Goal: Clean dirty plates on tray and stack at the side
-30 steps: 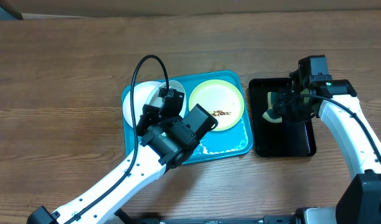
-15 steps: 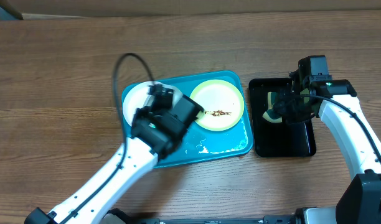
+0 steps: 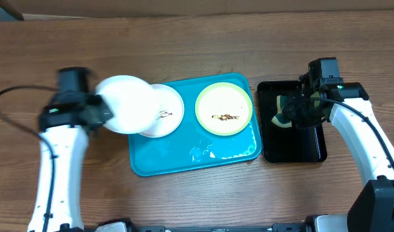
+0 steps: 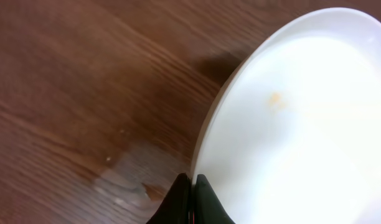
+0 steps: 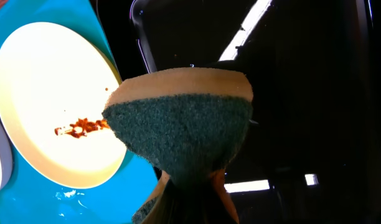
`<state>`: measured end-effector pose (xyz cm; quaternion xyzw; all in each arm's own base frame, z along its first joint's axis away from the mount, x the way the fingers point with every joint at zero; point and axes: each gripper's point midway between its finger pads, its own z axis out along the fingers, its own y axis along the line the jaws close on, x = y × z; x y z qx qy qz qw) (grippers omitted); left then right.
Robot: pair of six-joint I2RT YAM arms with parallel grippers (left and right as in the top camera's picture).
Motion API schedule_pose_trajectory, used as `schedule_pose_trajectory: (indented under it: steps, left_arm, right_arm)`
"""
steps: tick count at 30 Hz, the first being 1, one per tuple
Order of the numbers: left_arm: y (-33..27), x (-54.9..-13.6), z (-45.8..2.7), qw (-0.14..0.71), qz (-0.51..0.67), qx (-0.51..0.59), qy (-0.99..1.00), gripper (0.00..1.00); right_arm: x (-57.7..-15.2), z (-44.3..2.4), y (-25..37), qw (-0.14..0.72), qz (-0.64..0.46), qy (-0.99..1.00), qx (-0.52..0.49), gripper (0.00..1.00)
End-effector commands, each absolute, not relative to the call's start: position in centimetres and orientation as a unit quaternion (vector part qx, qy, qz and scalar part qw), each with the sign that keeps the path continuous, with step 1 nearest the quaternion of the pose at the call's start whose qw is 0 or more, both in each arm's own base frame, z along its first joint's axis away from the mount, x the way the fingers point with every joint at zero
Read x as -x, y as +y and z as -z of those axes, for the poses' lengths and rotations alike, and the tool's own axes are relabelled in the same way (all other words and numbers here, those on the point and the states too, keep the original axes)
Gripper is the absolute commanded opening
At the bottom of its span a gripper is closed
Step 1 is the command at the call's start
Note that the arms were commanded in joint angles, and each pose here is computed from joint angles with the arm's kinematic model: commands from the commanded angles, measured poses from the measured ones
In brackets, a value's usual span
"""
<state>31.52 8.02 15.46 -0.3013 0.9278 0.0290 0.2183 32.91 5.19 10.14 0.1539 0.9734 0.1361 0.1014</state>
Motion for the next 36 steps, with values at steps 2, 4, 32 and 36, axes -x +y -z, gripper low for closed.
schedule_pose_trajectory:
  steps: [2, 4, 32, 36]
  left_arm:
    - [12.2, -31.3, -14.8, 0.209, 0.012, 0.378, 0.902, 0.04]
    - [14.3, -30.5, -13.9, 0.196, 0.008, 0.426, 0.883, 0.04]
    - [15.3, -34.5, -11.2, 0.212, 0.138, 0.422, 0.871, 0.67]
    - [10.8, -35.0, -13.1, 0.216, 0.162, 0.345, 0.899, 0.70]
  right_arm:
    - [-32.9, -10.5, 5.2, 0.109, -0.140, 0.972, -0.151, 0.04]
    - [-32.9, -10.5, 5.2, 0.108, -0.140, 0.973, -0.151, 0.04]
    - [-32.8, -10.3, 4.4, 0.110, -0.116, 0.975, -0.154, 0.04]
    - [-33.1, -10.2, 3.7, 0.119, -0.096, 0.976, -0.154, 0.04]
